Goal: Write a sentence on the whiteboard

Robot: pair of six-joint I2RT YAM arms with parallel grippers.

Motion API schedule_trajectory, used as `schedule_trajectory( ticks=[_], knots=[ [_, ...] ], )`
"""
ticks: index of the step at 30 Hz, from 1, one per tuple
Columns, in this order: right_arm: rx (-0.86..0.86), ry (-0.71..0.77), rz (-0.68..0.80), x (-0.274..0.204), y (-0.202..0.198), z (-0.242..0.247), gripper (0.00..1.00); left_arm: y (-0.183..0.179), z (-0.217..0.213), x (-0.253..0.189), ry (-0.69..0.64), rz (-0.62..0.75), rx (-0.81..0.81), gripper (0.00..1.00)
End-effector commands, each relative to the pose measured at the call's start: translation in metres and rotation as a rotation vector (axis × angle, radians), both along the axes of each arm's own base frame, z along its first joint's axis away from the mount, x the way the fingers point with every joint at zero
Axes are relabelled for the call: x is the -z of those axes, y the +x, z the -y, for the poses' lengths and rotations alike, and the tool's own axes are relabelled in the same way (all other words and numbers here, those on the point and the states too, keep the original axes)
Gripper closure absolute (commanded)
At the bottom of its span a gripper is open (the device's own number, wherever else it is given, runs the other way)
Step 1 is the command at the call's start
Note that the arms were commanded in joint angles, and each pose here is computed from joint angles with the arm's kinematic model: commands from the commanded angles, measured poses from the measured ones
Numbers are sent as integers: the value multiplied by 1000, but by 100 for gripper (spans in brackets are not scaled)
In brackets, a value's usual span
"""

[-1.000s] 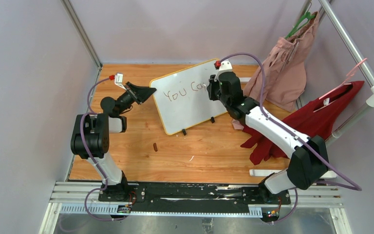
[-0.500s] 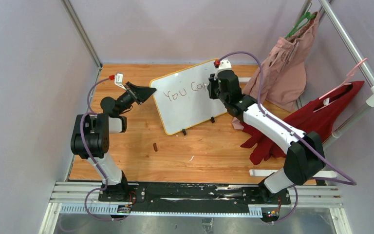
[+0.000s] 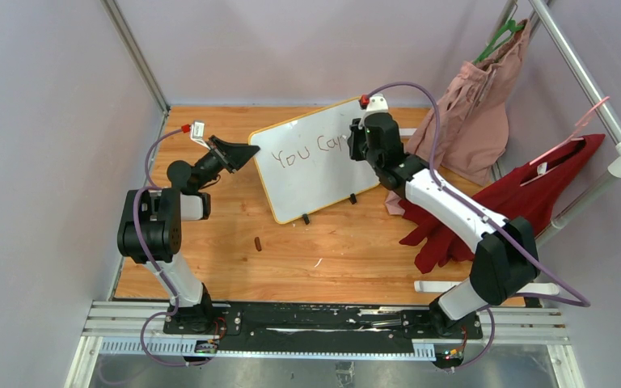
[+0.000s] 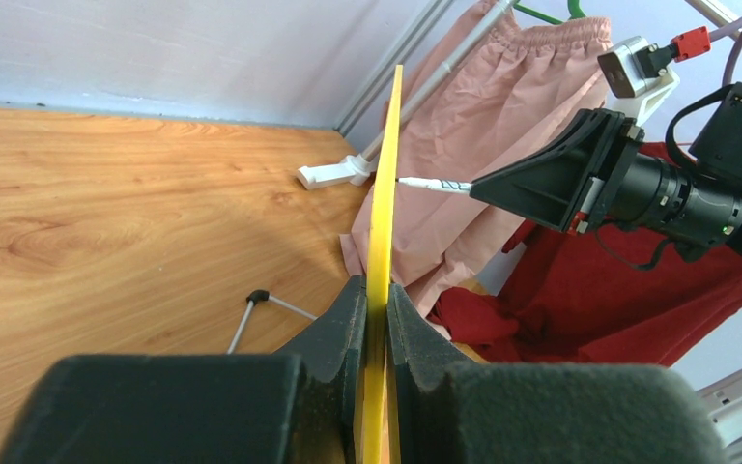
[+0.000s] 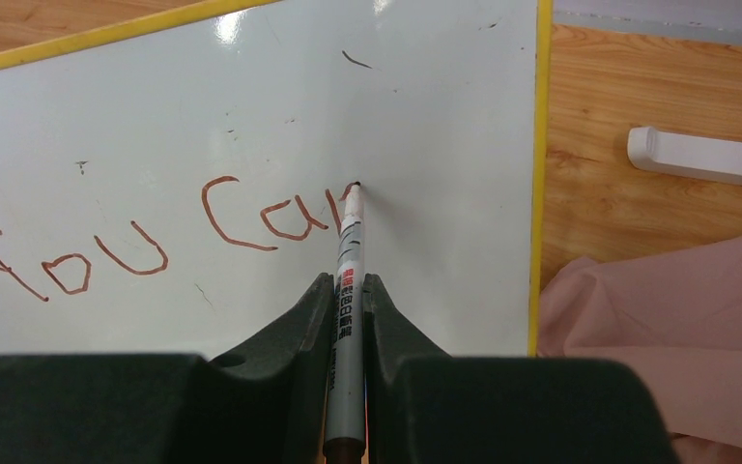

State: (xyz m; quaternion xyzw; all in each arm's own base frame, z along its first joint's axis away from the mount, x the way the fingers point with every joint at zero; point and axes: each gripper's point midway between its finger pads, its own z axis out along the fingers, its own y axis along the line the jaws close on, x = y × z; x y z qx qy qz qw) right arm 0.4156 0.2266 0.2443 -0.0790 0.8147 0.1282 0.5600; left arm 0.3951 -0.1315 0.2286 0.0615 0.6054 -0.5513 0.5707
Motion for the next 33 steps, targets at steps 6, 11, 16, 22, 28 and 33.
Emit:
schedule_trajectory(
  ticks=[6, 11, 16, 22, 28, 33],
  knots=[
    [36, 11, 15, -7, 11, 13, 100, -9, 6, -10, 14, 56, 19, 100],
    [33, 7, 2, -1, 7, 14, 100, -9, 6, -10, 14, 57, 19, 100],
    [33, 6, -20, 10, 2, 16, 100, -8, 5, -10, 10, 54, 15, 100],
    [37, 5, -40, 21, -5, 19, 100, -8, 5, -9, 10, 54, 13, 100],
    [42, -1, -46, 23, -8, 22, 100, -8, 5, -9, 9, 54, 9, 100],
    [44, 1, -47, 22, -11, 24, 100, -8, 5, -9, 7, 50, 6, 100]
  ],
)
